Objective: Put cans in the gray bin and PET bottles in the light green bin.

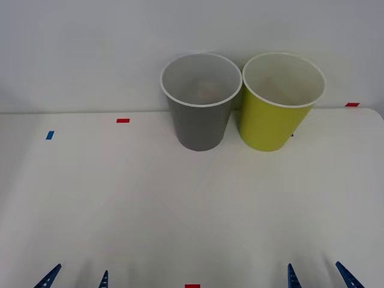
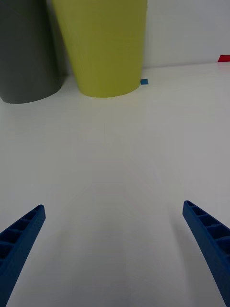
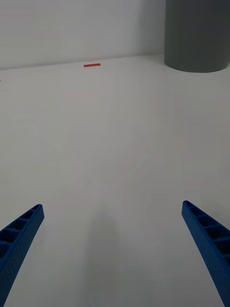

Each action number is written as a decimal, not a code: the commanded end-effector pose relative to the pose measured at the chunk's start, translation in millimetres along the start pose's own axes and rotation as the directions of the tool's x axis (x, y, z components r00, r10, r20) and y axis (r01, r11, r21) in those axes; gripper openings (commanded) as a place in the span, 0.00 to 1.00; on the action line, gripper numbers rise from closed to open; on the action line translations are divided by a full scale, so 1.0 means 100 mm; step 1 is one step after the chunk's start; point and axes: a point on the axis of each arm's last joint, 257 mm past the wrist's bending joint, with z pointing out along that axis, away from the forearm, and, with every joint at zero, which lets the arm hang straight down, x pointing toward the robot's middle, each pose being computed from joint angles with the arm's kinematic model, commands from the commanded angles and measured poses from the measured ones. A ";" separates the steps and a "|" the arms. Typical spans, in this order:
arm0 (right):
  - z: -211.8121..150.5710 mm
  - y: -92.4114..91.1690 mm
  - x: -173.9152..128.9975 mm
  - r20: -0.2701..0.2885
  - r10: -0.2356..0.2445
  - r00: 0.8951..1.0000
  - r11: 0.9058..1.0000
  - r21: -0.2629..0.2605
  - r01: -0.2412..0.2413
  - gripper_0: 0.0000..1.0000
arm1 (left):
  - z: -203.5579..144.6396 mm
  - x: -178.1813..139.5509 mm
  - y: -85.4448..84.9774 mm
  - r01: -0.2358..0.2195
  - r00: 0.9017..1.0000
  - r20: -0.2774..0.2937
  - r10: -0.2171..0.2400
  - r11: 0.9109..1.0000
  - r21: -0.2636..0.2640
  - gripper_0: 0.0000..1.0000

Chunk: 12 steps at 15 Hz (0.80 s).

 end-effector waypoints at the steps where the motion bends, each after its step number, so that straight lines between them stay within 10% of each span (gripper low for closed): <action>1: 0.00 0.00 0.00 0.000 0.000 1.000 1.000 0.000 0.000 1.00 | 0.00 0.00 0.00 0.000 1.000 0.000 0.000 1.000 0.000 1.00; 12: 0.00 0.00 0.00 0.000 0.000 1.000 1.000 0.000 0.000 1.00 | 0.00 0.00 0.00 0.000 1.000 0.000 0.000 1.000 0.000 1.00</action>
